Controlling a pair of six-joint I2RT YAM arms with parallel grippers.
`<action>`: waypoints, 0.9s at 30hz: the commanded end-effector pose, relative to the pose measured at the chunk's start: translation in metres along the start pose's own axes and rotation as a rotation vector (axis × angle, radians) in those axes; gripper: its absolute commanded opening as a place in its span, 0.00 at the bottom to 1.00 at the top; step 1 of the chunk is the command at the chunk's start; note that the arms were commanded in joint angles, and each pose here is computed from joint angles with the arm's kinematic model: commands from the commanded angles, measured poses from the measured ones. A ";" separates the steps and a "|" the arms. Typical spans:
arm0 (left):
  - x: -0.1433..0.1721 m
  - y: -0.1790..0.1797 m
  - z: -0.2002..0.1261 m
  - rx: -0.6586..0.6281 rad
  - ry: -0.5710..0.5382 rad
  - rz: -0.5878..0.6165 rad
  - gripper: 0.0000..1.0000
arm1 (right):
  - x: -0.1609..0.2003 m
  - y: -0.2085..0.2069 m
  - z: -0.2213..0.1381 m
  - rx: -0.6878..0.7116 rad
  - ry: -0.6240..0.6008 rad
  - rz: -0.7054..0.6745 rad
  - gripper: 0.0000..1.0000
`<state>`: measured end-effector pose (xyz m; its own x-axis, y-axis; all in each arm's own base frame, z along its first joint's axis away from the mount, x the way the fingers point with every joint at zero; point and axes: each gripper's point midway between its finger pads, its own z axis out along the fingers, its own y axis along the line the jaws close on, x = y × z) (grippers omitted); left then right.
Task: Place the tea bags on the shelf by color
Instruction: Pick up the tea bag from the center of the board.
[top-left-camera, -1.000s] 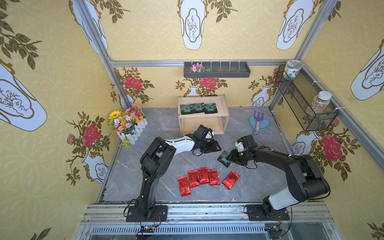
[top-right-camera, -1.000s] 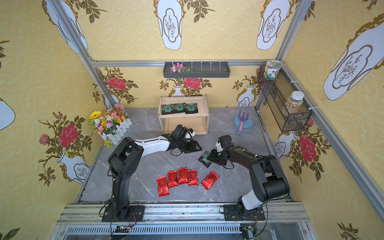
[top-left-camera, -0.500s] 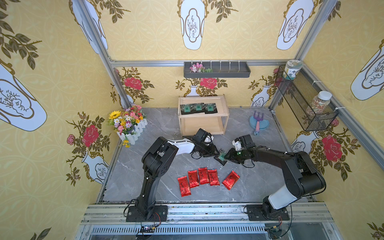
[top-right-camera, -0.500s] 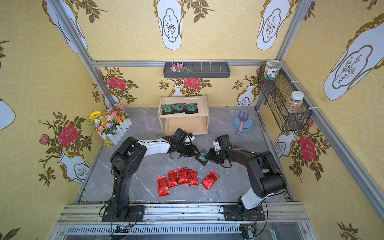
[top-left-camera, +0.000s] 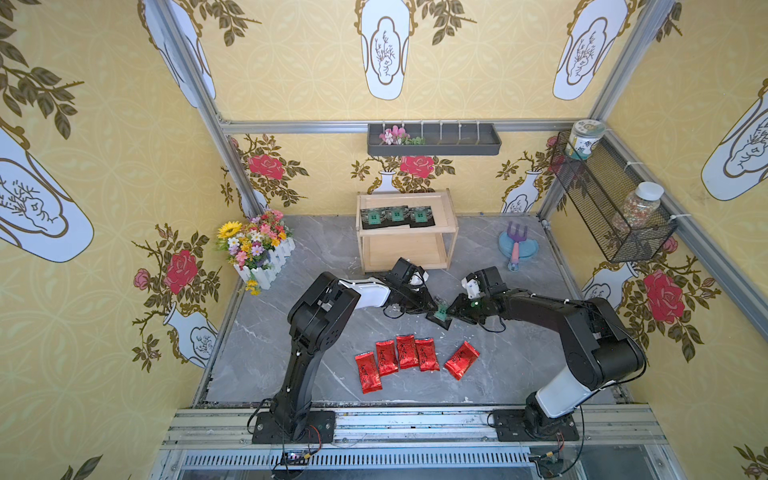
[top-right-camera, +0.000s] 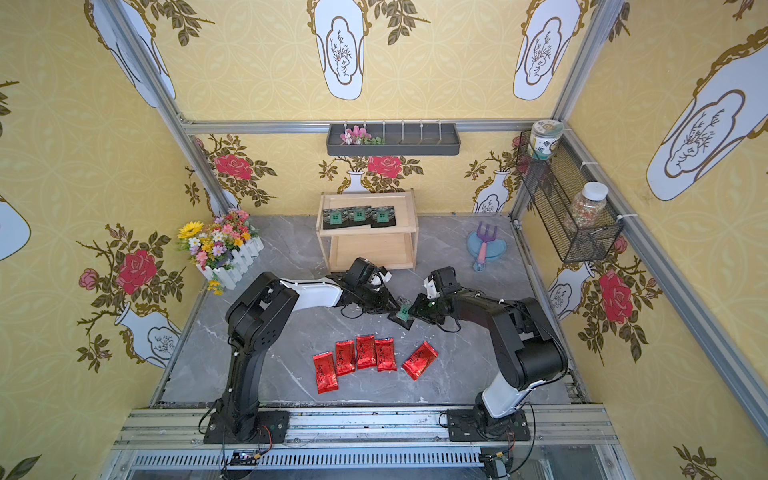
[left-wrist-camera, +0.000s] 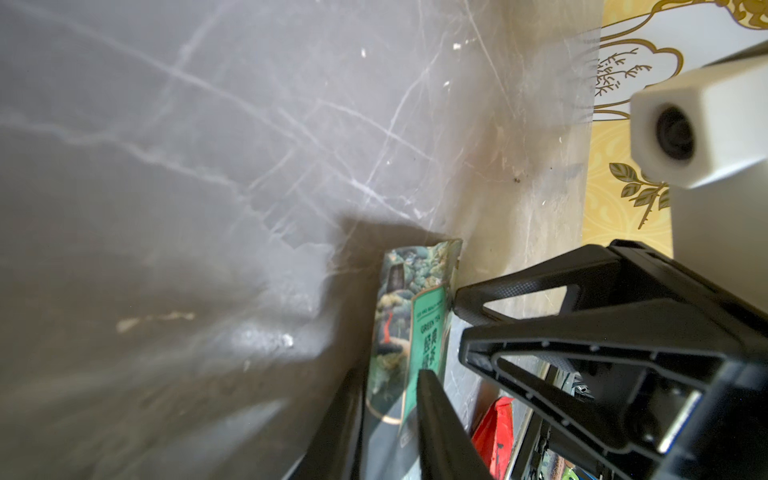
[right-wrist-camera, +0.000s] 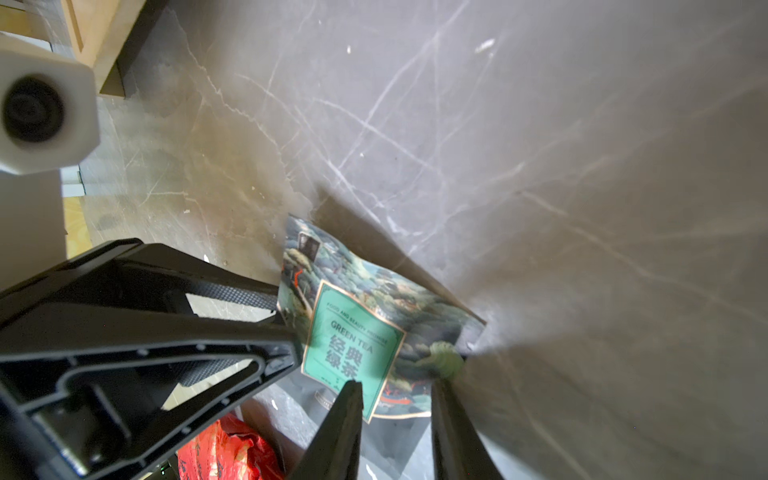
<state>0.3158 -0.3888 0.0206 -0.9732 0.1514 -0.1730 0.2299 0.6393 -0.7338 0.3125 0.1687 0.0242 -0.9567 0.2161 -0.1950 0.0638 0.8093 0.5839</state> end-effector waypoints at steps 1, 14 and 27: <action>0.004 0.005 0.003 -0.008 0.012 0.002 0.22 | -0.002 -0.004 0.000 0.022 -0.006 0.001 0.34; 0.000 -0.030 -0.025 0.104 -0.052 -0.017 0.07 | -0.039 0.026 -0.035 -0.078 -0.137 -0.032 0.35; -0.023 -0.089 -0.109 0.408 -0.272 -0.056 0.00 | -0.074 0.101 -0.114 -0.517 -0.246 -0.007 0.45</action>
<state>0.3139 -0.3644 0.1292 -0.9699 -0.0652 -0.2345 0.1877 0.4129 -0.8912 0.3564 0.1563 0.1510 -0.8524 0.3812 -0.3579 -0.0596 0.6092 0.7907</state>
